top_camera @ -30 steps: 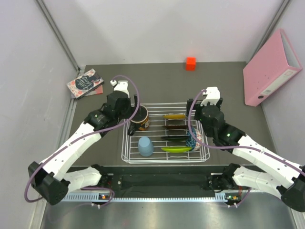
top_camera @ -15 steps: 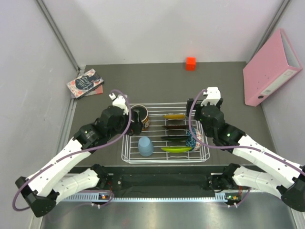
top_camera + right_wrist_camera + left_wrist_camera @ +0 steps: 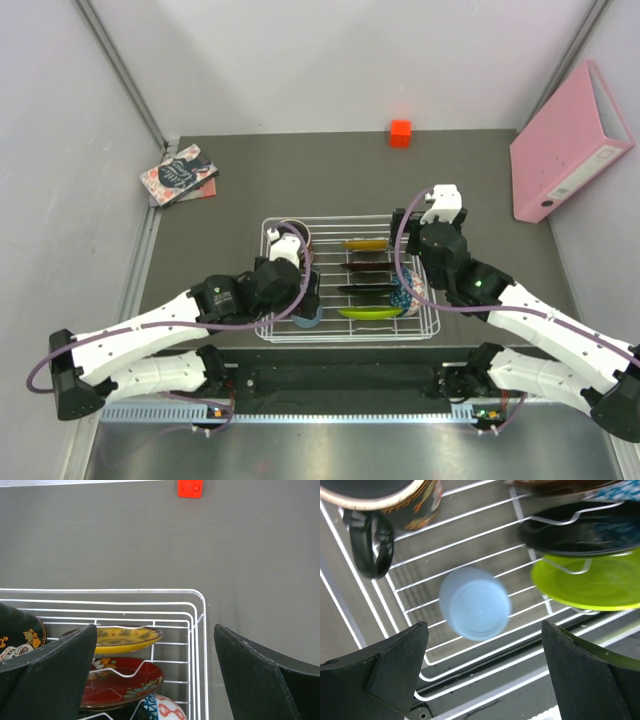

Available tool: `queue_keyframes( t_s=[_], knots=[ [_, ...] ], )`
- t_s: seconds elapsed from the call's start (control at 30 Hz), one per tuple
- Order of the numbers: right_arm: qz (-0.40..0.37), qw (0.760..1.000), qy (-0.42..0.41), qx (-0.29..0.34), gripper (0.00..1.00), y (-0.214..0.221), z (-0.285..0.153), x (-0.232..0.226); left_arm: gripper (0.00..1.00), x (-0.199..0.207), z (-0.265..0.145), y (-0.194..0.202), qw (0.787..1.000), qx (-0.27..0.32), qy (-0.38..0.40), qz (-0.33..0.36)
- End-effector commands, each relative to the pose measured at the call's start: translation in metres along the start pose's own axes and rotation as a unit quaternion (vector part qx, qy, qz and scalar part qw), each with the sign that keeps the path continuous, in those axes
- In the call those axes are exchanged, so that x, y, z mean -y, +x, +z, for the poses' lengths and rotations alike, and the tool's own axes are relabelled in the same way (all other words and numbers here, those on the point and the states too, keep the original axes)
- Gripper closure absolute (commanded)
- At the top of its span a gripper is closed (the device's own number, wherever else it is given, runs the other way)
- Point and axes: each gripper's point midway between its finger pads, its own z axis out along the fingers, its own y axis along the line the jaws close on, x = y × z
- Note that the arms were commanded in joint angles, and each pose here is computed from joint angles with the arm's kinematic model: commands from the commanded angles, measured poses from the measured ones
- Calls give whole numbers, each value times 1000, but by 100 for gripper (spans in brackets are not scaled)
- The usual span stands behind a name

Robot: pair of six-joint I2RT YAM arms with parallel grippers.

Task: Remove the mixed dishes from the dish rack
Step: Pick up the cup from the dish rack.

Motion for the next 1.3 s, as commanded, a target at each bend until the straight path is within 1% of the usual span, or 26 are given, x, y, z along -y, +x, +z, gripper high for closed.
queue_keyframes(
  t_s=[0.0, 0.27, 0.53, 0.7, 0.83, 0.93, 0.97, 1.07, 1.1, 1.17, 1.2, 1.27],
  knots=[
    [18, 1000, -4, 14, 0, -10, -6, -3, 1, -10, 13, 10, 999, 2, -29, -16],
    [10, 1000, -1, 5, 0, 0, -3, -3, 1, -11, 33, 21, 999, -7, -38, -10],
    [7, 1000, -4, -3, 0, 9, 0, -5, 1, -6, 41, 16, 999, 5, -35, -5],
    [5, 1000, -4, -7, 0, 12, 2, -7, 1, -5, 49, 24, 999, -8, -36, 0],
    [5, 1000, -2, -7, 0, 12, 3, -6, 7, -4, 52, 30, 999, -17, -32, 0],
    [3, 1000, -4, -8, 0, 13, 3, -7, 14, -5, 53, 33, 999, -19, -32, -1],
    [4, 1000, -2, -8, 0, 13, 3, -6, 19, -6, 53, 33, 999, -18, -33, -1],
    [4, 1000, -3, -8, 0, 13, 3, -7, 26, -6, 52, 32, 999, -15, -32, -4],
    [3, 1000, -3, -9, 0, 14, 3, -7, 32, -6, 51, 32, 999, -15, -30, -1],
    [3, 1000, -4, -9, 0, 14, 3, -8, 39, -5, 49, 28, 1000, -12, -28, 1],
    [3, 1000, -3, -9, 0, 14, 3, -7, 49, -4, 47, 26, 1000, -10, -27, 4],
    [3, 1000, -4, -9, 0, 13, 2, -8, 60, -4, 44, 21, 1000, -6, -27, 6]
  ],
)
